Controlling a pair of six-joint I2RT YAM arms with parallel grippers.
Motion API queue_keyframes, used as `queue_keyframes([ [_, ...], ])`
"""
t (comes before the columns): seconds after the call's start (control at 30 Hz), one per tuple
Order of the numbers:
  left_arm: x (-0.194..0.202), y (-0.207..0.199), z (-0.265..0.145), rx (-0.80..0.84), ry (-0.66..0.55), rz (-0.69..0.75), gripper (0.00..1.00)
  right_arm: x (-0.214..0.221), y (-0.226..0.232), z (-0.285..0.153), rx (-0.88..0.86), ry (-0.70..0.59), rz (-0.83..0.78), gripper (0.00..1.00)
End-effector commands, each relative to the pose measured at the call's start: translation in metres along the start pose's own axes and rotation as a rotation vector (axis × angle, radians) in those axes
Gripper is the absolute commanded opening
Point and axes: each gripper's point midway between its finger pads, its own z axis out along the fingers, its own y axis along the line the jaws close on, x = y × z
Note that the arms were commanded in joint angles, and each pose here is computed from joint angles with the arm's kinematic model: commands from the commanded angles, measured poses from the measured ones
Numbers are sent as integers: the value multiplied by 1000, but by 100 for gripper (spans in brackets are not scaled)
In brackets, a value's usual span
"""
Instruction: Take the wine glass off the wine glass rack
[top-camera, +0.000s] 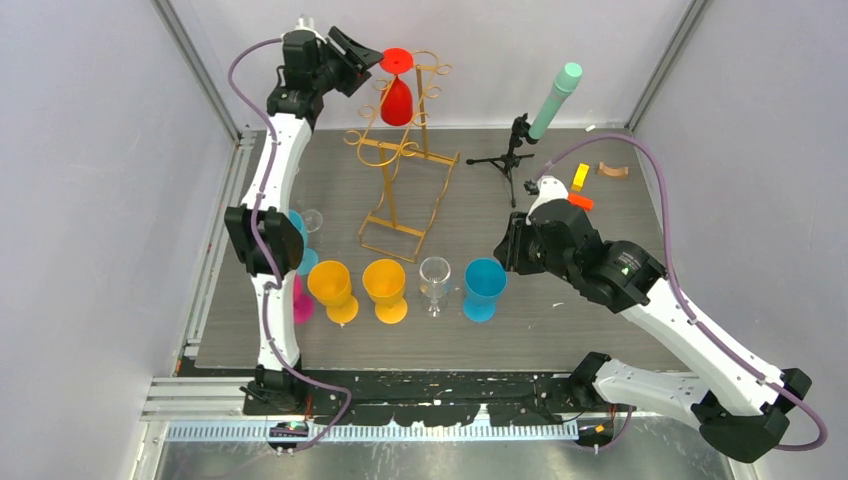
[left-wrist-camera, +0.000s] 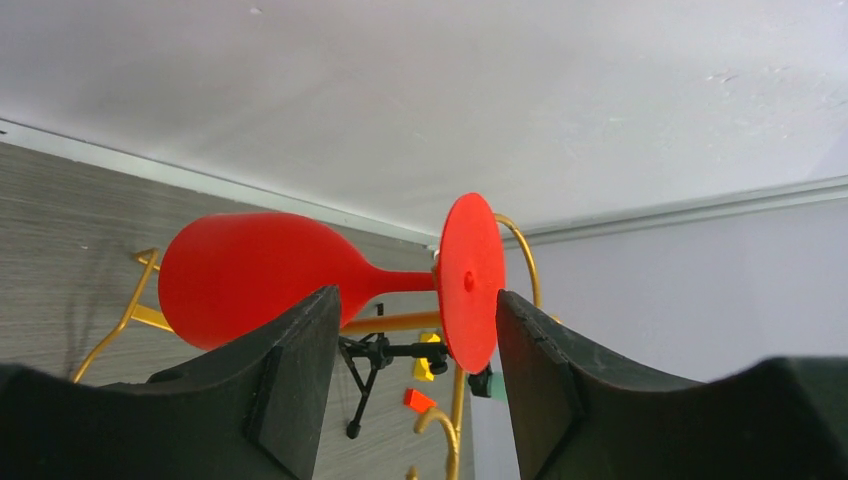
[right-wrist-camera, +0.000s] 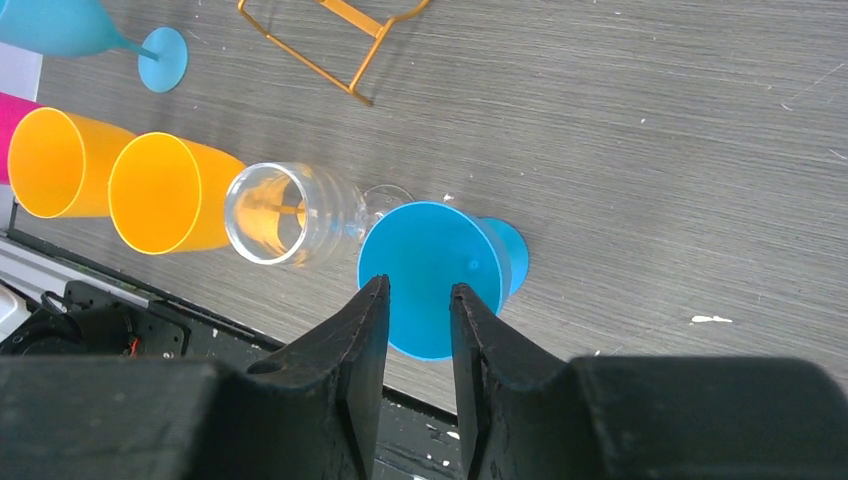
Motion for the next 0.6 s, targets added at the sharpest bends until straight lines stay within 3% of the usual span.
queue_keyframes([
  [0.0,-1,-29,5,158,13,22,60,-4,-2,-1,6,-37,21,34],
  [0.23,7,-20,19,174,50,7,51,10,-9,5,23,-20,40,34],
  [0.57,4,-30,18,214,41,-19,22,18,-14,10,37,-11,40,34],
])
